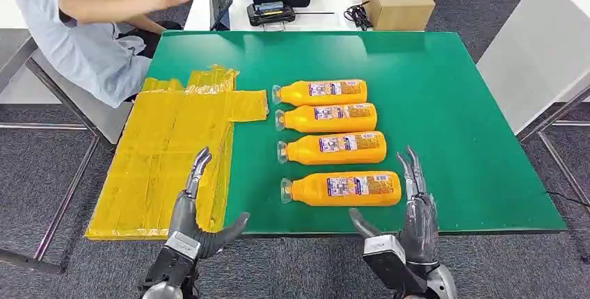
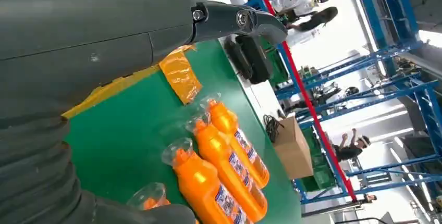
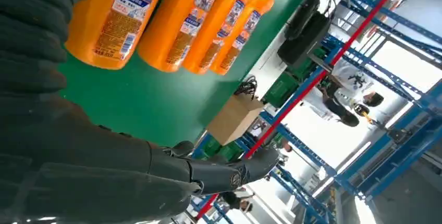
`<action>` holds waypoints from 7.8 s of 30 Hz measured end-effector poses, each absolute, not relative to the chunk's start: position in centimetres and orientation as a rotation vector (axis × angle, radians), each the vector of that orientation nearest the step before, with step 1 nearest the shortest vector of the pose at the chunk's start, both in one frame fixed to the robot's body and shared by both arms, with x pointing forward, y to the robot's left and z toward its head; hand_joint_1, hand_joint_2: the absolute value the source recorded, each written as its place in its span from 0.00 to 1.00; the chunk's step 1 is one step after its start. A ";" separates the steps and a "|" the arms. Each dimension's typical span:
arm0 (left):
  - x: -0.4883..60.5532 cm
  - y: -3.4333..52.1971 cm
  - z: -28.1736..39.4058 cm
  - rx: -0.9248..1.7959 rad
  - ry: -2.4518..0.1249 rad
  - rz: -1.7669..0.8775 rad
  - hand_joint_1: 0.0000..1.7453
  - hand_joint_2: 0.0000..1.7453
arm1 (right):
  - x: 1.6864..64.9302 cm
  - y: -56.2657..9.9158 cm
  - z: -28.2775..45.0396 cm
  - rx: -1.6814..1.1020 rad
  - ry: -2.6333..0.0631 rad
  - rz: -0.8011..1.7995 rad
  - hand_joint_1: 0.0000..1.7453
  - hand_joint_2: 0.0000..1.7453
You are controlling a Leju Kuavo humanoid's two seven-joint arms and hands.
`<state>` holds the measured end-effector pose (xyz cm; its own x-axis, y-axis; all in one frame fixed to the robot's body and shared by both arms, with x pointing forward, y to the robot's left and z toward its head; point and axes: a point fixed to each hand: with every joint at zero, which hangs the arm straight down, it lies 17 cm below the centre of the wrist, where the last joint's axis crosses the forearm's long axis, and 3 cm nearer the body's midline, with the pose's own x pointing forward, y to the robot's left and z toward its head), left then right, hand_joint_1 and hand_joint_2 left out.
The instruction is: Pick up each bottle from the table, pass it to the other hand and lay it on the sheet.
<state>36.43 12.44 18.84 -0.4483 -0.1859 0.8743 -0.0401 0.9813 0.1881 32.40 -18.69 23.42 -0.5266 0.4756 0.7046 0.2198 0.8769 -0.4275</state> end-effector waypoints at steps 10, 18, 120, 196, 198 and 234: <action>36.5 12.4 19.1 0.137 -2.036 -0.161 0.00 1.00 | 32.6 -18.1 23.5 -0.442 -2.141 0.328 0.00 1.00; 37.3 11.6 20.4 0.100 -2.071 -0.169 0.00 1.00 | 35.7 -16.4 17.3 -0.624 -1.900 0.758 0.00 1.00; 37.3 5.2 20.7 -0.085 -2.100 -0.305 0.00 1.00 | 42.4 -21.5 -0.7 -0.500 -1.413 1.431 1.00 1.00; 41.0 4.7 14.8 -0.787 -1.665 0.270 0.00 1.00 | 39.4 -1.6 11.3 0.334 -1.844 0.967 1.00 1.00; 41.0 4.8 14.9 -0.788 -1.667 0.271 0.00 1.00 | 39.4 -1.5 11.2 0.337 -1.841 0.967 1.00 1.00; 42.0 4.4 15.8 -0.519 -1.785 0.053 1.00 1.00 | 38.3 2.1 11.9 0.424 -1.832 0.946 0.00 1.00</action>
